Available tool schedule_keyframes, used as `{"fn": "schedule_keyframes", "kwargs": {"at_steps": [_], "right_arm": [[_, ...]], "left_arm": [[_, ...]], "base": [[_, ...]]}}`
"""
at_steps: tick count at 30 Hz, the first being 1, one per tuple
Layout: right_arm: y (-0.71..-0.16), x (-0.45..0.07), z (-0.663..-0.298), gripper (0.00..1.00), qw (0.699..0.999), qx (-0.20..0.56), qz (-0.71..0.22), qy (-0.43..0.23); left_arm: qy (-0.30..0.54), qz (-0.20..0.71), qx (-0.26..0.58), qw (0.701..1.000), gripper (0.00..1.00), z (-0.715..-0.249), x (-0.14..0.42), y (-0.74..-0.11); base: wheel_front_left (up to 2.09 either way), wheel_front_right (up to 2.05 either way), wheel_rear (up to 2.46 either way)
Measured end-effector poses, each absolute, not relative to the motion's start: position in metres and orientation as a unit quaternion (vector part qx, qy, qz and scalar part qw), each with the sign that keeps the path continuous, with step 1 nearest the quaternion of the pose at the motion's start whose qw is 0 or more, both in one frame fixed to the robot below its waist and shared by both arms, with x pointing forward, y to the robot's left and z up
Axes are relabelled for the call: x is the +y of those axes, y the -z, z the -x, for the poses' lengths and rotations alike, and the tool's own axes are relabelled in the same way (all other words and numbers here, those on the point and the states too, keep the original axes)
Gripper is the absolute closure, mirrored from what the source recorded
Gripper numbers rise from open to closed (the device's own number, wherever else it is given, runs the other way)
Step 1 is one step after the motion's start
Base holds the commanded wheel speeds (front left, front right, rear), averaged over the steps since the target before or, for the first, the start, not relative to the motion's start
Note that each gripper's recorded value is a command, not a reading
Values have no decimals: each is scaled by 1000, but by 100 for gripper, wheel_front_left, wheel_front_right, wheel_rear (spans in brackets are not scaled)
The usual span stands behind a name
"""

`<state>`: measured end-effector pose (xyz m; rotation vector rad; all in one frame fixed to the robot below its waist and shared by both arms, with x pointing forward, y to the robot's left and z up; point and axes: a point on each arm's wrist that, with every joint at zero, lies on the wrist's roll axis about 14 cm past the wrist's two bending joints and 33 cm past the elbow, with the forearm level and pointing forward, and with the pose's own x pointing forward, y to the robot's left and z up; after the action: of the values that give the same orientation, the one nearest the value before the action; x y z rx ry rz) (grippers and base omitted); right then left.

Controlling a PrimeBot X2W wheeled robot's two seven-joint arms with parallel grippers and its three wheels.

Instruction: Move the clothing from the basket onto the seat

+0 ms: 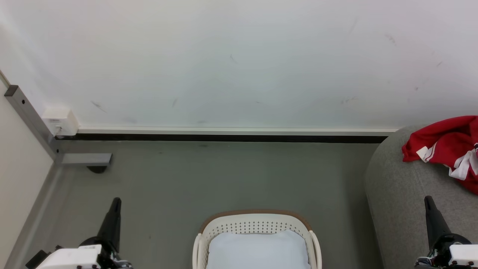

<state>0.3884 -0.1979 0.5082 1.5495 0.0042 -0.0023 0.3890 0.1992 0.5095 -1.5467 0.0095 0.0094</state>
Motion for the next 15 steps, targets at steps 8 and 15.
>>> {"fn": "schedule_keyframes", "kwargs": {"at_steps": [8, 15], "right_arm": [[-510, -199, -389, 100, 706, 1, -709, 0], [-510, -199, -389, 100, 706, 1, -708, -1]], "left_arm": [[-2, 706, 3, 708, 100, -389, 200, -511], [-2, 706, 3, 708, 100, -389, 200, -511]], "base": [[0, 0, 0], [0, 0, 0]]}}
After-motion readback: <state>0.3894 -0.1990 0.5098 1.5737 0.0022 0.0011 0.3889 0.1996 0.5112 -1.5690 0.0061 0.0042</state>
